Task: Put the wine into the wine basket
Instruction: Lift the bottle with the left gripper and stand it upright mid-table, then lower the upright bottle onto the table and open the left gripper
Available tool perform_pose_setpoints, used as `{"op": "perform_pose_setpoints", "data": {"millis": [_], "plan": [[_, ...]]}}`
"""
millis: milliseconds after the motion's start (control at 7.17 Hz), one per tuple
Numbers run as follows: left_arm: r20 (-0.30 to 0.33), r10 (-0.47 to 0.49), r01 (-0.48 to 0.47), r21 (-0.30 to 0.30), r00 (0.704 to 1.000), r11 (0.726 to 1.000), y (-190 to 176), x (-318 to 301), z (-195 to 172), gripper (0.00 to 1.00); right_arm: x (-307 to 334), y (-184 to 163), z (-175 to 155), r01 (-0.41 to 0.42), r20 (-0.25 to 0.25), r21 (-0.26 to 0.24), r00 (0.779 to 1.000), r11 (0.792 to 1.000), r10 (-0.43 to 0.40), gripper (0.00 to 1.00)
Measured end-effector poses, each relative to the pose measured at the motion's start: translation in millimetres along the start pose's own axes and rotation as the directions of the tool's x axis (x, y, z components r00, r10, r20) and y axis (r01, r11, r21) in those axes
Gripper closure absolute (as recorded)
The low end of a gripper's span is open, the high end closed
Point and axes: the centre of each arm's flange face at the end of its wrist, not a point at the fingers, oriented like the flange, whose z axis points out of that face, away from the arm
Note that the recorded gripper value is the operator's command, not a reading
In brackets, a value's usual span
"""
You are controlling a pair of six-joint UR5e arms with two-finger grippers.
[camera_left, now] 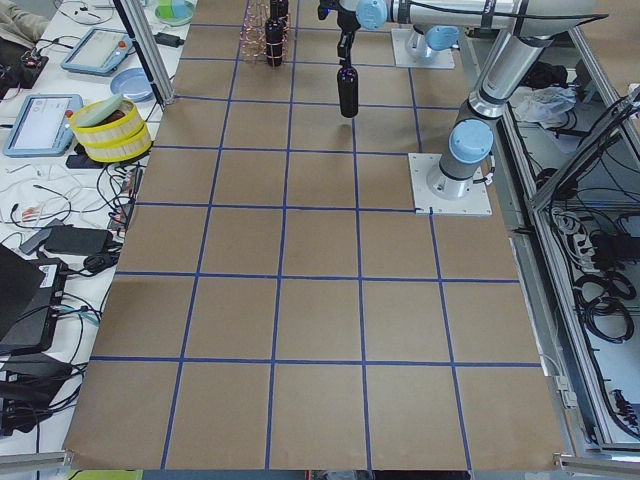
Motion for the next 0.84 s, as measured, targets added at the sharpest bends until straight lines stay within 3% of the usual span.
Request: {"op": "perform_pose_setpoints", "data": {"millis": [837], "plan": [[-0.012,-0.026,0.026,0.029,1.0,0.999,-3,-11,20,1.0,0,0,0,0.0,0.0,0.001,1.0,1.0,0.0,0.0]]}}
